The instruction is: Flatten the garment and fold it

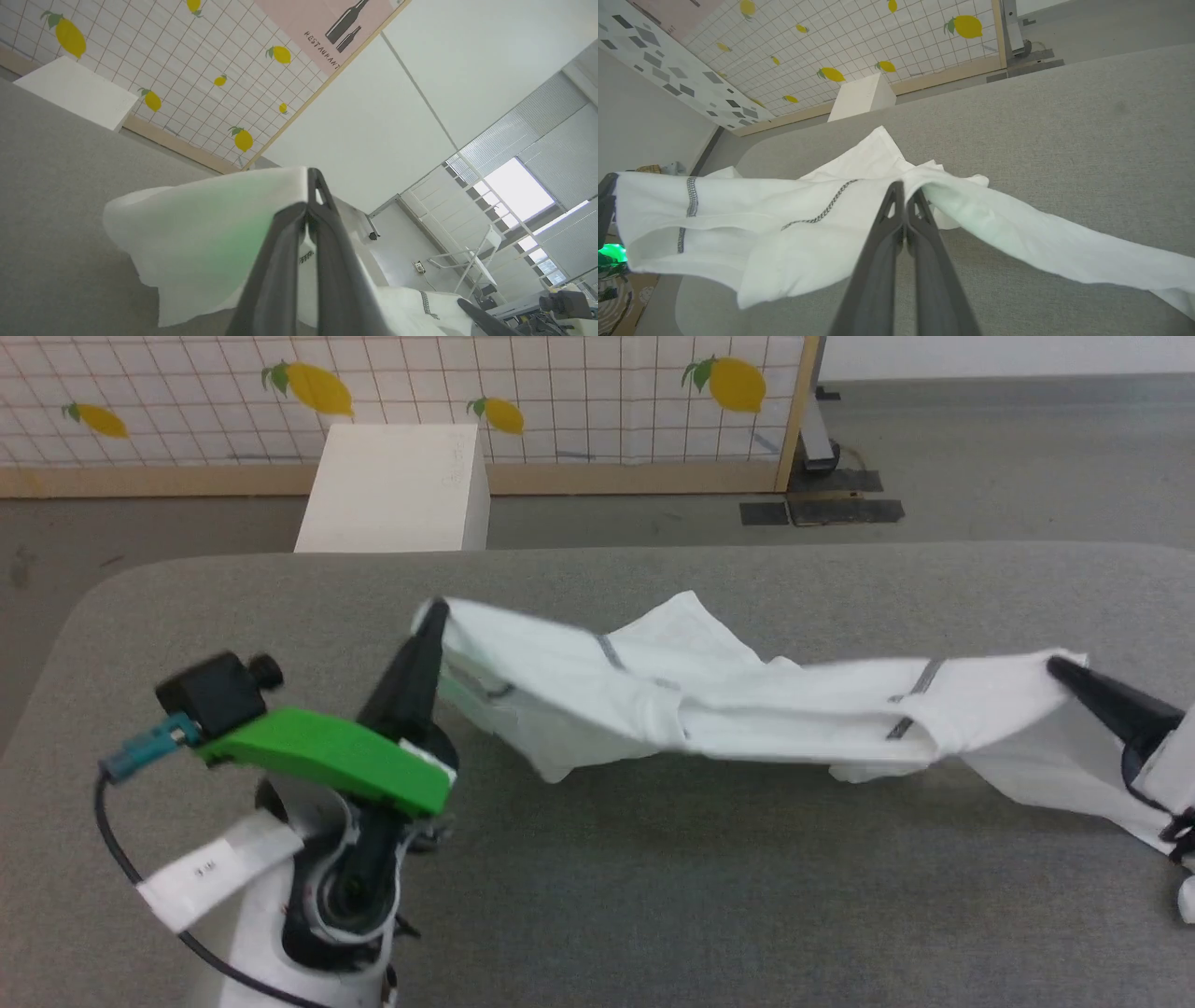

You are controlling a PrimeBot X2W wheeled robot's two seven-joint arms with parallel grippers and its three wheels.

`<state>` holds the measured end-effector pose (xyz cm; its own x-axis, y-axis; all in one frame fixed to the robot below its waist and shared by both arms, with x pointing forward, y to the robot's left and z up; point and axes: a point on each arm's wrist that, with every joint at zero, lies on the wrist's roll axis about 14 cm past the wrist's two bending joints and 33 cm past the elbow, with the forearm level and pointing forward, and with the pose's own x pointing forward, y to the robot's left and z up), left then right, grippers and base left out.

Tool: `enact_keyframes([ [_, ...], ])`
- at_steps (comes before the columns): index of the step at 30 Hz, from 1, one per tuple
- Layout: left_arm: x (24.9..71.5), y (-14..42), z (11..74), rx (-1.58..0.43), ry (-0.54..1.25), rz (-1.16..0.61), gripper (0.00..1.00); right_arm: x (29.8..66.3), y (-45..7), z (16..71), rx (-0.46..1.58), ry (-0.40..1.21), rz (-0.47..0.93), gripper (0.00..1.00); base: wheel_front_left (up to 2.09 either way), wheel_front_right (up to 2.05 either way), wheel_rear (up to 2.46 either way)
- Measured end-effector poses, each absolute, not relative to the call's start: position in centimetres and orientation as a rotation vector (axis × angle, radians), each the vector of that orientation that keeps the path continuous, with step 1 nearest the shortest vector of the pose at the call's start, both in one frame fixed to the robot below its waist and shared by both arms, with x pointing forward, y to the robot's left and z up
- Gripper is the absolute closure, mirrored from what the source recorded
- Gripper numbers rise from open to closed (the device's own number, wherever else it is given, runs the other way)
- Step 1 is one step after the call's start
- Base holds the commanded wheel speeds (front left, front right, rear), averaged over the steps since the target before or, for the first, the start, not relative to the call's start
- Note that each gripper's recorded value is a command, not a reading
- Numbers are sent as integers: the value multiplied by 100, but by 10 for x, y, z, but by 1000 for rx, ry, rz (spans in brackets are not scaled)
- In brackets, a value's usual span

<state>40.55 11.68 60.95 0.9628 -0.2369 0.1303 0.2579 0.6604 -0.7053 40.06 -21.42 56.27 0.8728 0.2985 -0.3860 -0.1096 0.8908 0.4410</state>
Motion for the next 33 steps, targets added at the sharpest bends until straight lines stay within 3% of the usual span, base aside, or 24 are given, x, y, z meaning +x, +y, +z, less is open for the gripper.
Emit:
enact_keyframes([
  [7,422,138,723,-690,-304,-359,100,420,-217,663,499,179,271,100,0,0,0],
  [14,456,161,782,-639,-404,-323,100,457,-205,732,515,15,310,100,0,0,0],
  [23,519,182,810,-548,-429,-221,100,521,-186,765,466,-27,292,100,0,0,0],
  [33,593,207,802,-516,-432,-76,100,604,-179,761,474,-68,225,100,0,0,0],
])
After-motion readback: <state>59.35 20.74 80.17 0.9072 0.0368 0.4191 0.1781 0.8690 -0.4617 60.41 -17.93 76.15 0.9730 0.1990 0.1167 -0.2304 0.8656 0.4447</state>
